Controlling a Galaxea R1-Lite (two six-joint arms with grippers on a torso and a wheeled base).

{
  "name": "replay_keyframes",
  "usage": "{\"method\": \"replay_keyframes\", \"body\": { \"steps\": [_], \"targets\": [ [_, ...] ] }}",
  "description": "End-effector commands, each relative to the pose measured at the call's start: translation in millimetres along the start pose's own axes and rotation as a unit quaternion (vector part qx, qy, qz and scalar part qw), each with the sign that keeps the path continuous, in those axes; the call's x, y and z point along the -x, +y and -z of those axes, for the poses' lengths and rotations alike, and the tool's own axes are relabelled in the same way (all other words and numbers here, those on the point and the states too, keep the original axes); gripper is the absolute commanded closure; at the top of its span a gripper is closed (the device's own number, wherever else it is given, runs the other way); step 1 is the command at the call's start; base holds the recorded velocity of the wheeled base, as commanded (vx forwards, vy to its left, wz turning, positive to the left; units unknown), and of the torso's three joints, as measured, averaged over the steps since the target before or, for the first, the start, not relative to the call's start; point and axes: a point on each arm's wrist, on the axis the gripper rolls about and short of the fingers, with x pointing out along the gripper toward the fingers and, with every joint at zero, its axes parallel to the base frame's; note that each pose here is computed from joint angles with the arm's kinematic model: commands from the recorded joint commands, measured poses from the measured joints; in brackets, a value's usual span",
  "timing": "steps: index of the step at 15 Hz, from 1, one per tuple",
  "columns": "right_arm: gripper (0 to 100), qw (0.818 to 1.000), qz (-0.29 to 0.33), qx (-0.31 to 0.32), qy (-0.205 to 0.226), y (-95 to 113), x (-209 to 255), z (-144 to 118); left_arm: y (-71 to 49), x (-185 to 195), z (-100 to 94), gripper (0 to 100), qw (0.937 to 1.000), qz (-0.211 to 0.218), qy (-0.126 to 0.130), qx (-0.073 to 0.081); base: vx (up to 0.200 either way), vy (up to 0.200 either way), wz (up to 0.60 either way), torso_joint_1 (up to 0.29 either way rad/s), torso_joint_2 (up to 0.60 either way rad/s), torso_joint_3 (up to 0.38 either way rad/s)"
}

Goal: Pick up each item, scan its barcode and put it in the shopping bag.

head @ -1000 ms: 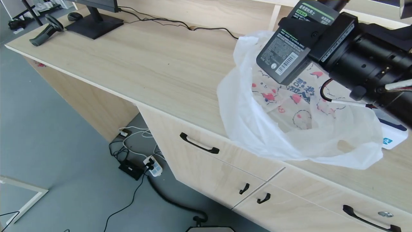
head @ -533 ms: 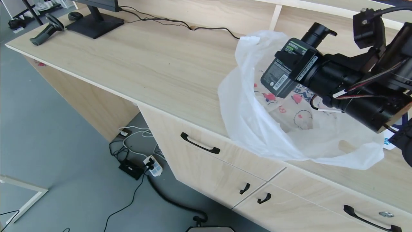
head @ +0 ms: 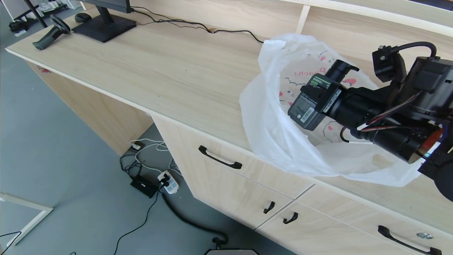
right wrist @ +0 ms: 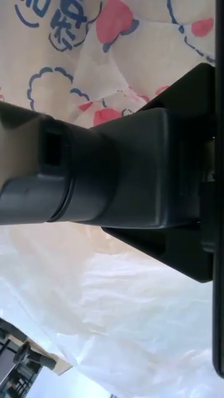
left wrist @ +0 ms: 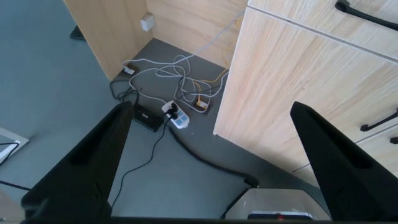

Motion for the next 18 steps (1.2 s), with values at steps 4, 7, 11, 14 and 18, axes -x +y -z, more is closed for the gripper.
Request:
{"method": "replay_keyframes", "body": {
  "steps": [4, 7, 11, 14, 18],
  "targets": [
    [100, 0.995, 0.008, -0.089, 0.035, 11.9, -4.8, 9.2, 0.0, -0.1, -0.2, 0, 1.0, 0.0, 0.0, 0.0, 0.0, 0.0, 0.0, 0.0, 0.0, 0.0],
    [100, 0.99, 0.003, -0.128, 0.05, 13.4, -10.3, 9.3, 0.0, -0.1, -0.2, 0, 1.0, 0.0, 0.0, 0.0, 0.0, 0.0, 0.0, 0.0, 0.0, 0.0],
    [100, 0.99, 0.016, -0.123, 0.071, 7.6, -10.2, 13.8, 0.0, -0.1, -0.4, 0, 1.0, 0.0, -0.001, -0.001, 0.0, 0.0, 0.0, 0.0, 0.0, 0.0],
    [0, 0.992, 0.02, -0.106, 0.072, 6.6, -11.8, 14.9, 0.0, -0.1, -0.2, 0, 1.0, 0.0, 0.0, -0.002, 0.0, 0.0, 0.0, 0.0, 0.0, 0.0],
    [0, 0.996, 0.049, -0.037, 0.072, -5.0, -15.1, 17.6, 0.0, -0.1, -0.4, 0, 1.0, 0.0, -0.001, -0.002, 0.0, 0.0, 0.0, 0.0, 0.0, 0.0]
  ]
}}
